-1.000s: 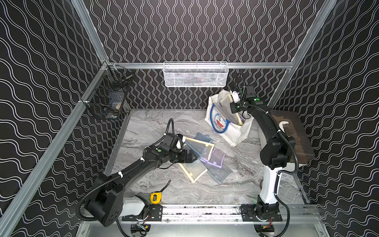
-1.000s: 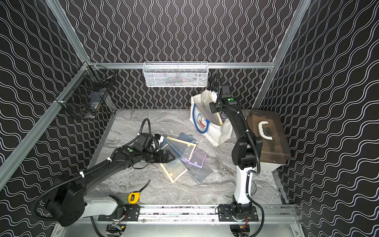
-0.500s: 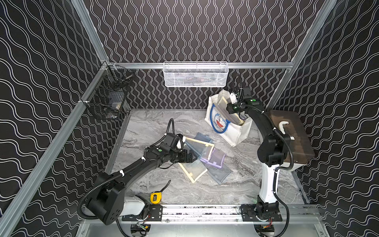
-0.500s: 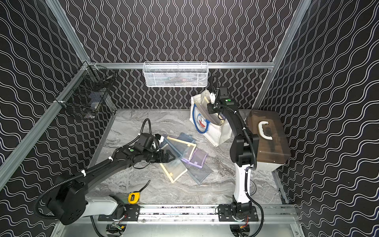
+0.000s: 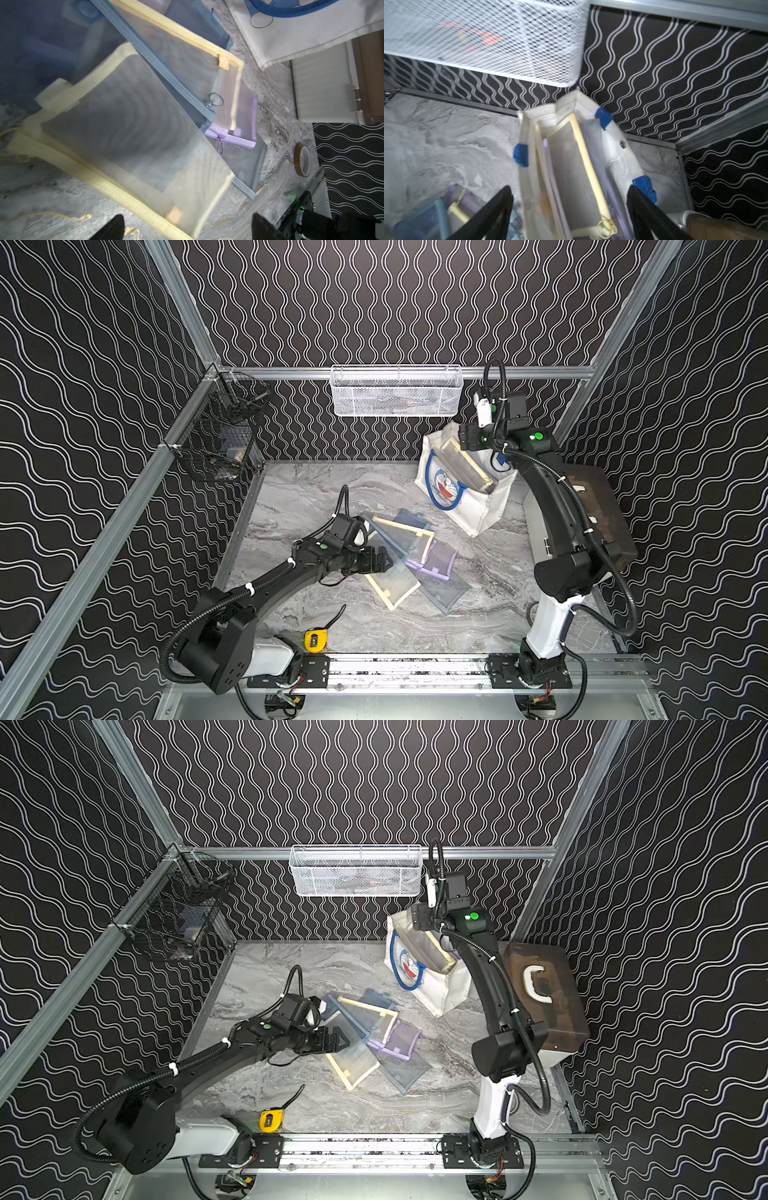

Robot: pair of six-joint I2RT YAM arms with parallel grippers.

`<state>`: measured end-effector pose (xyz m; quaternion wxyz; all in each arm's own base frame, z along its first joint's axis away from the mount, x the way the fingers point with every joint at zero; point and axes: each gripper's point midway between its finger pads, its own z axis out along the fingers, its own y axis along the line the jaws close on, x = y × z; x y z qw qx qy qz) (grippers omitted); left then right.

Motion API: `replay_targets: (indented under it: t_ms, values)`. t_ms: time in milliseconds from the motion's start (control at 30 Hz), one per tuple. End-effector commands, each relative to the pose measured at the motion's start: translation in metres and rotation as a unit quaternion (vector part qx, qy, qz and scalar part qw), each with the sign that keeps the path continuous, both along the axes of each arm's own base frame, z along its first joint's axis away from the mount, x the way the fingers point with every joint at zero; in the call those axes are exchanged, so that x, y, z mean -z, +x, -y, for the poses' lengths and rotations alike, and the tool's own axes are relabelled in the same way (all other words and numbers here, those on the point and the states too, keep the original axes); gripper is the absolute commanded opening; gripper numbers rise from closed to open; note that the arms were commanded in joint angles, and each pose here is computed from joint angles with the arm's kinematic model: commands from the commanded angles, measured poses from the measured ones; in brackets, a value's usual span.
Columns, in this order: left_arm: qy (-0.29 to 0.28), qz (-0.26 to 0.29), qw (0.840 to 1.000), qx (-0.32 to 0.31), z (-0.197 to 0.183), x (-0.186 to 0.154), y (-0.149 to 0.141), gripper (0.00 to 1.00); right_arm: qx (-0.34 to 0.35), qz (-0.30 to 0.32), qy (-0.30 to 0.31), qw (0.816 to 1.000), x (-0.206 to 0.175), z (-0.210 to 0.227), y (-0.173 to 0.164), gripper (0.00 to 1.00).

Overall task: Put the pencil pouch into the canvas bag
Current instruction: Place the pencil pouch in the canvas bag, then pick up the pencil pouch.

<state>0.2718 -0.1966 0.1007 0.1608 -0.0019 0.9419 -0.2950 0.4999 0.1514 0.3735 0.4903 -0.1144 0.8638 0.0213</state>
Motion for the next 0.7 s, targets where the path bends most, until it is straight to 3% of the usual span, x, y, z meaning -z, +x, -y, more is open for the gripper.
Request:
replay_targets:
  t_ms: [0, 133, 300, 400, 667]
  values:
    - [-0.001, -0.02, 0.999, -0.03, -0.012, 0.011, 0.0, 0.99, -0.044, -0.074, 0.035, 0.996, 0.03, -0.035, -0.044, 0.86]
    - [-0.023, -0.045, 0.997, -0.065, -0.023, 0.026, -0.002, 0.99, -0.114, -0.175, 0.085, 0.974, 0.099, -0.095, -0.112, 0.85]
    - [-0.035, -0.058, 0.994, -0.086, -0.025, 0.04, -0.005, 0.96, -0.168, -0.311, 0.165, 0.921, 0.192, -0.15, -0.189, 0.83]
    - [-0.028, -0.063, 0.993, -0.1, -0.028, 0.048, -0.004, 0.92, -0.18, -0.358, 0.192, 0.896, 0.226, -0.167, -0.204, 0.82]
    - [-0.052, -0.07, 0.985, -0.148, -0.031, 0.073, -0.003, 0.83, -0.199, -0.464, 0.166, 0.847, 0.288, -0.177, -0.223, 0.78]
